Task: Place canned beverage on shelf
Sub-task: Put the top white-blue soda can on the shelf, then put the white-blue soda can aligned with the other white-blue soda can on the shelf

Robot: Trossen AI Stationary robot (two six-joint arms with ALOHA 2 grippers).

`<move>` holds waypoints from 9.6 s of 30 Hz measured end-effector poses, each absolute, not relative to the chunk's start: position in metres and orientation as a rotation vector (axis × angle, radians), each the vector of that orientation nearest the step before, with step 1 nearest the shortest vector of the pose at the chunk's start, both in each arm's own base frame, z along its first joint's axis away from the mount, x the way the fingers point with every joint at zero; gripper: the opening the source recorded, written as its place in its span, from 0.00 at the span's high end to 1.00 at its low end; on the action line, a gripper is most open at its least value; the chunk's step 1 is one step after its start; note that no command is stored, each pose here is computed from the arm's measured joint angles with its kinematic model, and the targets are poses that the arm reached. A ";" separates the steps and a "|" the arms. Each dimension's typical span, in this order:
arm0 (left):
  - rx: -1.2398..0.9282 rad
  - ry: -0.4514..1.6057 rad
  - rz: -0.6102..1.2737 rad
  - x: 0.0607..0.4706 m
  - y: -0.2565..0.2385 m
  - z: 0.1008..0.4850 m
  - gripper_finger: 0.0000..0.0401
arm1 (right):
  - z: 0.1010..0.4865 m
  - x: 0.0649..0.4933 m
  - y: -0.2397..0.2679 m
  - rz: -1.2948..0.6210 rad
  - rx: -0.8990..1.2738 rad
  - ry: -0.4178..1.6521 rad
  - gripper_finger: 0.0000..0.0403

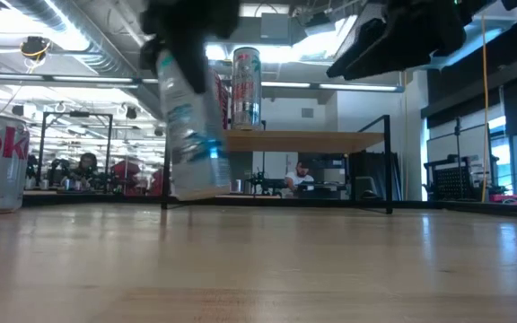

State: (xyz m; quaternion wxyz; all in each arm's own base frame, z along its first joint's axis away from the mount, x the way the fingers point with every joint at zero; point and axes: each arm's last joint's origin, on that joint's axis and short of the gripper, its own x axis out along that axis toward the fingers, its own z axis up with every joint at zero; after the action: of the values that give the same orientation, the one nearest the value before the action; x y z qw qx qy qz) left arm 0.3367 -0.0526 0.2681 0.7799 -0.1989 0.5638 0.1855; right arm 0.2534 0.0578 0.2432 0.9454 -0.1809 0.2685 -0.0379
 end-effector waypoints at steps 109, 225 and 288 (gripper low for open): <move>-0.156 0.864 0.302 0.283 -0.113 0.148 0.28 | 0.157 0.331 0.097 0.032 -0.096 0.218 0.04; -0.298 0.311 0.160 0.307 -0.161 0.160 0.28 | 0.318 0.145 0.090 0.013 0.336 0.996 0.15; -0.291 0.255 0.027 0.322 -0.201 0.166 0.28 | 0.270 0.073 0.222 -0.376 1.012 1.559 0.15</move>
State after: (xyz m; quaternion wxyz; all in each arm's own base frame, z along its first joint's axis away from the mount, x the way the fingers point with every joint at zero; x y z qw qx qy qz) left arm 0.3219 -0.2005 0.1656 0.9813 -0.1444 0.1268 0.0136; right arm 0.0733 0.2225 0.2698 0.5832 0.4336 0.6678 -0.1612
